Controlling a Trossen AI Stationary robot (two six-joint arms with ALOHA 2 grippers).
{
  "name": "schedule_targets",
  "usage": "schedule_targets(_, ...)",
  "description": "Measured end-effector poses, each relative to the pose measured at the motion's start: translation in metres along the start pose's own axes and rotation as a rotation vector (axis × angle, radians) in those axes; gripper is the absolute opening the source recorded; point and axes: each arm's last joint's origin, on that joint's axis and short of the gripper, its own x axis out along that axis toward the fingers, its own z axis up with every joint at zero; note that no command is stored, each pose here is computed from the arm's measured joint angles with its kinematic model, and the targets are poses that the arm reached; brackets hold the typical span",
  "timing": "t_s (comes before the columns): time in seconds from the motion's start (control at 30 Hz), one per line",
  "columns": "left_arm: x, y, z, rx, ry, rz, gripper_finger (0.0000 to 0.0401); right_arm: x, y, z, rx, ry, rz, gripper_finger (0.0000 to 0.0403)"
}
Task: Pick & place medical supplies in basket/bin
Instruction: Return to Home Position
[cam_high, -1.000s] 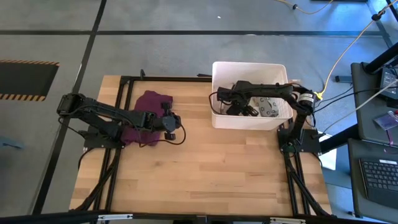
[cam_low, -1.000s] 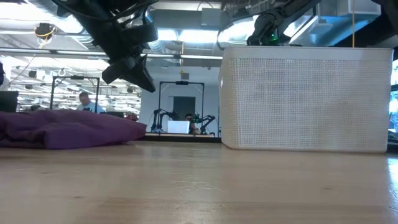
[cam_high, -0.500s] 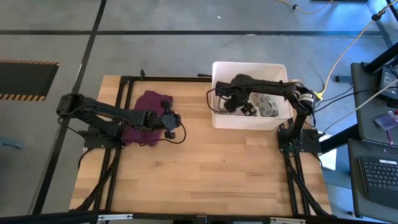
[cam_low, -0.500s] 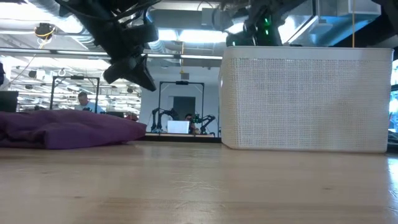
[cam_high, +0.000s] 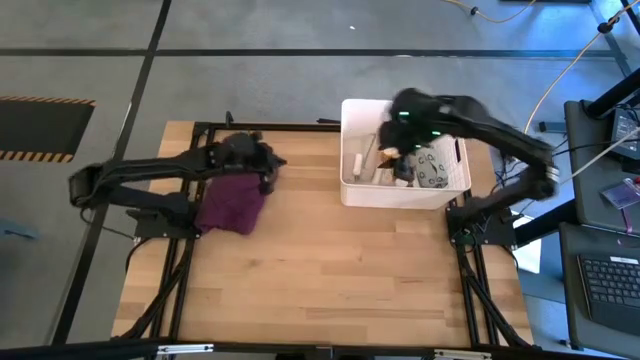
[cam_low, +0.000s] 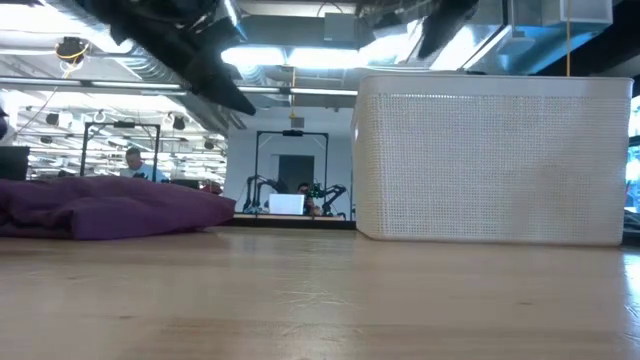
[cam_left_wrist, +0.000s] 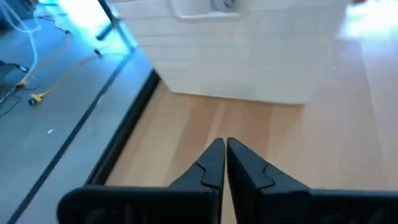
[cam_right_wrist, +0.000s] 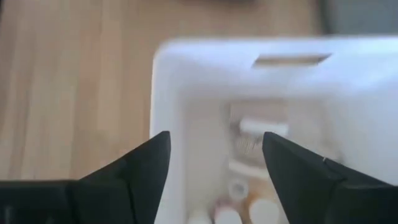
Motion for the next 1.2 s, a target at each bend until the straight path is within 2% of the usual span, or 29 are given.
schedule_targets(0.1,-0.013,0.01,-0.015,-0.062,-0.064,0.035,0.0013,-0.024,0.02,-0.02,0.066,-0.183,-0.031,0.0257)
schedule_targets(0.2,-0.027,0.013,-0.029,-0.112,-0.137,0.08,0.0012,-0.032,0.041,-0.045,0.107,-0.354,-0.007,0.0257)
schedule_targets(0.43,-0.055,0.008,-0.055,-0.156,-0.277,0.119,0.0013,0.004,0.077,-0.096,0.167,-0.605,0.161,0.0257)
schedule_targets(0.63,-0.071,0.003,-0.07,-0.181,-0.363,0.13,0.0011,0.041,0.103,-0.131,0.179,-0.616,0.331,0.0257)
schedule_targets(0.83,-0.083,0.0,-0.076,-0.22,-0.433,0.13,0.0012,0.054,0.13,-0.155,0.065,-0.716,0.517,0.0257)
schedule_targets(0.97,-0.087,-0.002,-0.08,-0.232,-0.428,0.085,0.0011,0.059,0.142,-0.17,-0.018,-0.83,0.616,0.0257)
schedule_targets(1.2,-0.09,-0.003,-0.081,-0.24,-0.438,0.068,0.0011,0.083,0.158,-0.202,-0.148,-0.738,0.75,0.0257)
